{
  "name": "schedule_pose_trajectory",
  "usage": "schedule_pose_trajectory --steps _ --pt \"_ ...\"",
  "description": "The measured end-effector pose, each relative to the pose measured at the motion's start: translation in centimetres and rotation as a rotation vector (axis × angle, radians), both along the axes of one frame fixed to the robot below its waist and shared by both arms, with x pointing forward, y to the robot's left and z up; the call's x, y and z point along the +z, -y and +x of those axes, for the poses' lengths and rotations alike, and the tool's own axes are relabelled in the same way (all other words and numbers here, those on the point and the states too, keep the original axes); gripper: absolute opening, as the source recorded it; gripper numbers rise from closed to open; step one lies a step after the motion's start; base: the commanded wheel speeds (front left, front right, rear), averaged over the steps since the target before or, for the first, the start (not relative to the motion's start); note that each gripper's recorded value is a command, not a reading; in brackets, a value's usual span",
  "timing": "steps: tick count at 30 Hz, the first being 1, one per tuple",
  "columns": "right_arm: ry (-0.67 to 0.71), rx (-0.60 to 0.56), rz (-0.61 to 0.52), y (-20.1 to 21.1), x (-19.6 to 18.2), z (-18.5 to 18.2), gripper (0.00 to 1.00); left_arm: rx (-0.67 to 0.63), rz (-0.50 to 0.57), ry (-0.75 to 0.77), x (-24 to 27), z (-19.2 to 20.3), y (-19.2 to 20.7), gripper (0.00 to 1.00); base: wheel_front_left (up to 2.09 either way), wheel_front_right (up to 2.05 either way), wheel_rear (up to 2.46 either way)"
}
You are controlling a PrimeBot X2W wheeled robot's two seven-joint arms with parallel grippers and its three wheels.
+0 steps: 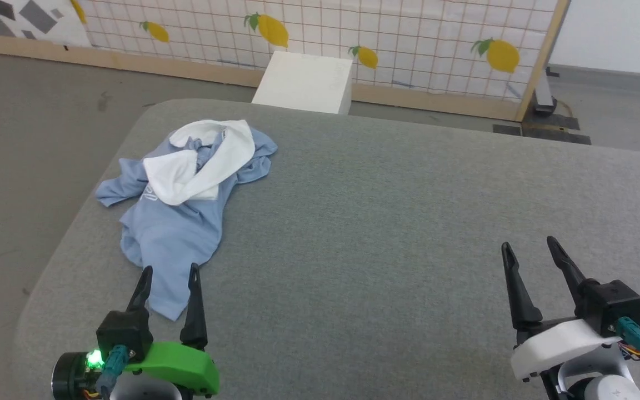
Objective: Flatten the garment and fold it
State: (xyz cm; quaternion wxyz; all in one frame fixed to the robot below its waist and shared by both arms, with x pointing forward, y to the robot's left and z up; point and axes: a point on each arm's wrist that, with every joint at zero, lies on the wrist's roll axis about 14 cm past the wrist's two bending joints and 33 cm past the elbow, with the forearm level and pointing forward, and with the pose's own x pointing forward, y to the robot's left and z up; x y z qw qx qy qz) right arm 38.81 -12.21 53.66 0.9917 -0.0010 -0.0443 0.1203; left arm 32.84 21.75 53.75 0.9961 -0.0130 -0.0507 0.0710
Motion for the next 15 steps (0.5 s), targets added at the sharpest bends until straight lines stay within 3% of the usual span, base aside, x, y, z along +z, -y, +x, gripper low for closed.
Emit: schedule_pose_trajectory --steps 15 --pt "0.010 0.109 0.011 -3.9 -0.1 0.9 1.00 0.113 -0.023 0.032 0.3 -2.7 -2.9 1.00 0.00 0.00 0.00"
